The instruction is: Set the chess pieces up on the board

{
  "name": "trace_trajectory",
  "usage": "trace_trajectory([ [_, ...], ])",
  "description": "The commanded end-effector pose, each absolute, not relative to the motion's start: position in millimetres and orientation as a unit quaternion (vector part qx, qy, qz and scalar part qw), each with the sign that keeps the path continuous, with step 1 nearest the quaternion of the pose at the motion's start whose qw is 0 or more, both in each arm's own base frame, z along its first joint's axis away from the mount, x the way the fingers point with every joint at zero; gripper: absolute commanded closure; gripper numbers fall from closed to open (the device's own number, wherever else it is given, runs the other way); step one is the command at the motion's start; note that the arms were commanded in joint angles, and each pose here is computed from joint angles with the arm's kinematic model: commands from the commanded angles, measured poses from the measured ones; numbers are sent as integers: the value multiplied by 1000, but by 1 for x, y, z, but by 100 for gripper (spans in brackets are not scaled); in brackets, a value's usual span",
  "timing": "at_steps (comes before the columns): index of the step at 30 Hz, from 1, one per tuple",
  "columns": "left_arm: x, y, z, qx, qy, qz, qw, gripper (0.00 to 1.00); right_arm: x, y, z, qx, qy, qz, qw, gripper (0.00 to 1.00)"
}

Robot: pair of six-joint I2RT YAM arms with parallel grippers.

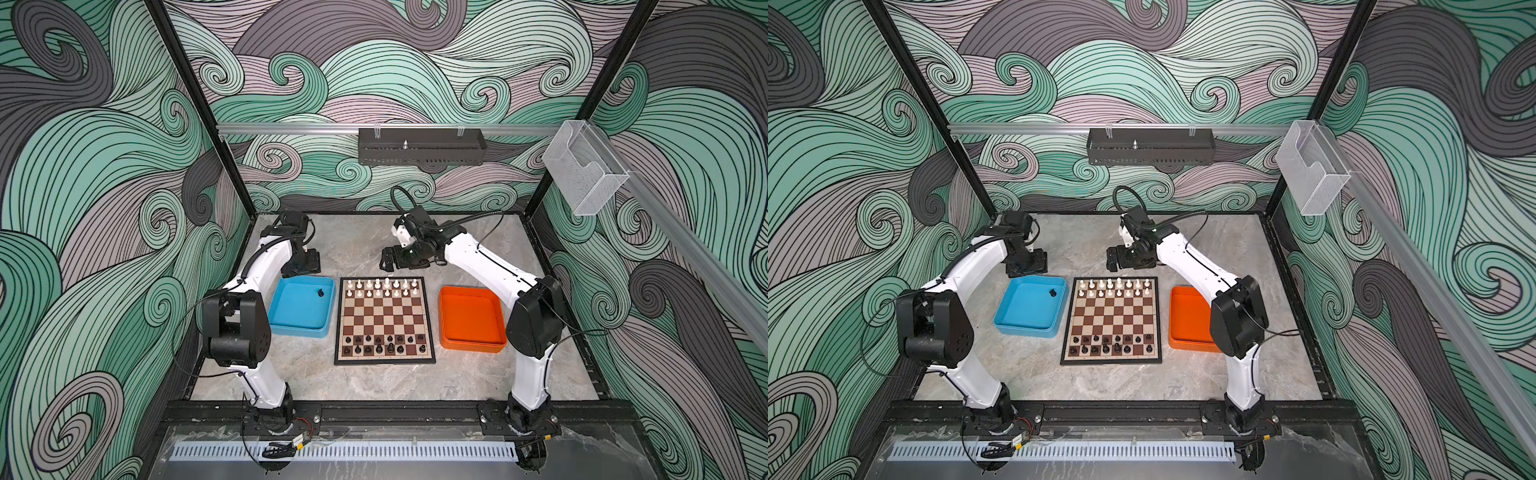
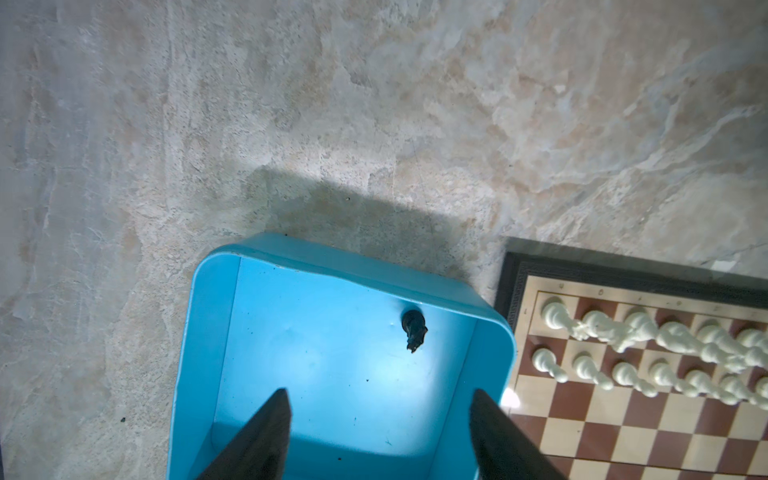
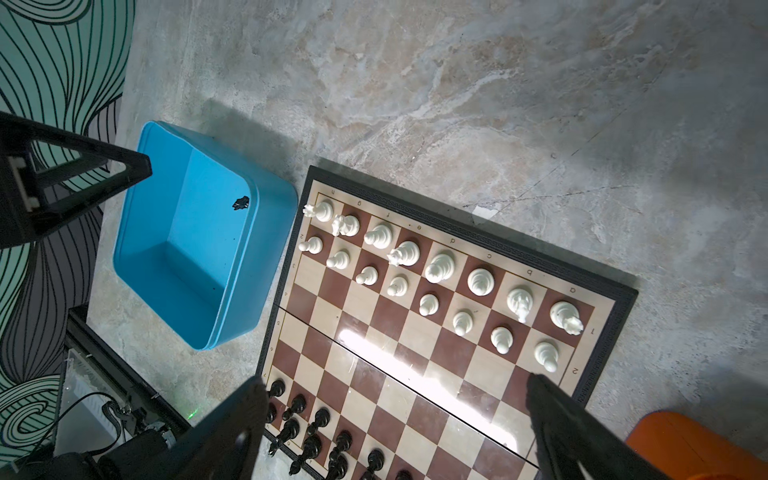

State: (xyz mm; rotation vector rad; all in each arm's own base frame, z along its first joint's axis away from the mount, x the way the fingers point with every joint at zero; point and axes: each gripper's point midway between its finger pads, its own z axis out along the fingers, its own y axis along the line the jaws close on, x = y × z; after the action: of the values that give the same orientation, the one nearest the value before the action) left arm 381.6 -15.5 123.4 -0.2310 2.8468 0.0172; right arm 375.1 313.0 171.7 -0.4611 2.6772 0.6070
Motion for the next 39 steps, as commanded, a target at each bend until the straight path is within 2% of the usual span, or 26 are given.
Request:
trace_trajectory([
  [1,382,-15,109,-63,989,13,130,36,382,298,168,-163,950,201,177,3],
  [9,372,-32,85,-6,992,15,126,42,383,290,166,-177,942,237,159,3],
  [14,377,-39,75,13,991,14,132,51,378,276,164,-167,940,246,168,2],
  [24,377,-43,51,38,993,19,111,54,373,241,157,-140,945,244,165,2],
  [34,371,-51,39,66,993,31,96,56,372,231,151,-128,946,252,161,2],
  [39,373,-49,37,64,993,37,94,64,371,228,152,-127,946,252,163,2],
])
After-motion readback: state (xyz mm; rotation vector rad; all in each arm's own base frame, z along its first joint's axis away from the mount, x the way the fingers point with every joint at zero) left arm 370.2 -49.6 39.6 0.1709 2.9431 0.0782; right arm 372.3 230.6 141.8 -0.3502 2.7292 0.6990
